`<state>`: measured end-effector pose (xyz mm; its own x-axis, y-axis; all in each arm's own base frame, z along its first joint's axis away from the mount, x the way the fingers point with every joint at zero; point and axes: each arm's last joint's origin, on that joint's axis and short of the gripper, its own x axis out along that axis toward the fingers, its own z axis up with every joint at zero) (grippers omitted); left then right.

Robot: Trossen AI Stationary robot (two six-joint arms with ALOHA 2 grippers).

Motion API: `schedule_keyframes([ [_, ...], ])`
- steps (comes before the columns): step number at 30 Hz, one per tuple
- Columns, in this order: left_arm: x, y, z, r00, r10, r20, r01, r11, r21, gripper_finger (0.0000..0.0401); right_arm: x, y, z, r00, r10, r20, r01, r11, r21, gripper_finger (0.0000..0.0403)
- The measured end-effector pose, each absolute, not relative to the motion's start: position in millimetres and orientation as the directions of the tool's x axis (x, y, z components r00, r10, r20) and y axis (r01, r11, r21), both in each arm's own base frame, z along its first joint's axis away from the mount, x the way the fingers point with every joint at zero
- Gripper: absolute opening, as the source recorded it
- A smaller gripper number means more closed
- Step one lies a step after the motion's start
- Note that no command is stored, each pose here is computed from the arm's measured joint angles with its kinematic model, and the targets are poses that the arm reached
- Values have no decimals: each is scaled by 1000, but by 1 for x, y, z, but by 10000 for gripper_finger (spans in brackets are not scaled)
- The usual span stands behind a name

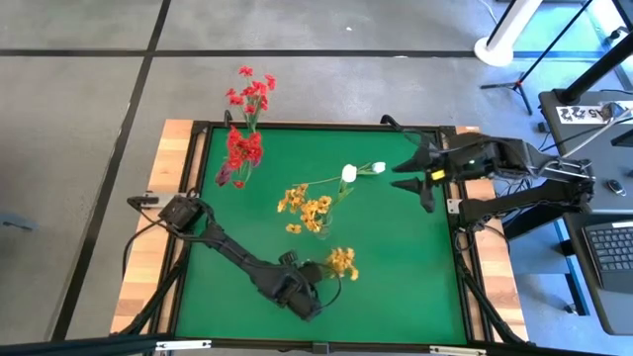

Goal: Sort flowers into vase by color
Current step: Put the yellow flower into the transparent vase

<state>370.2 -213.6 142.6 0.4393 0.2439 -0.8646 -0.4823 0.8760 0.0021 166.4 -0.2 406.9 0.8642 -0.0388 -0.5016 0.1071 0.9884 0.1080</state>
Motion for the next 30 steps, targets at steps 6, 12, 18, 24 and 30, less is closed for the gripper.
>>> schedule_keyframes([
  [6, 345, -233, 210, 633, 278, -722, -473, 878, -76, 7, 146, 2, 436, 935, 26, -354, 24, 991, 135, 175],
  [12, 304, -260, 282, 845, 369, -386, -436, 895, -99, 5, 137, 3, 450, 973, 63, -223, -35, 991, 126, 175],
  [18, 293, -278, 333, 919, 371, -137, -380, 923, -51, 4, 159, 8, 436, 965, 244, -93, -233, 965, 122, 175],
  [24, 305, -257, 382, 961, 274, 23, -274, 962, -21, 4, 193, 11, 408, 942, 331, 46, -334, 939, 78, 175],
  [30, 331, -215, 396, 955, 287, 78, -289, 957, 29, 4, 208, 30, 387, 892, 411, 190, -415, 910, -20, 175],
])
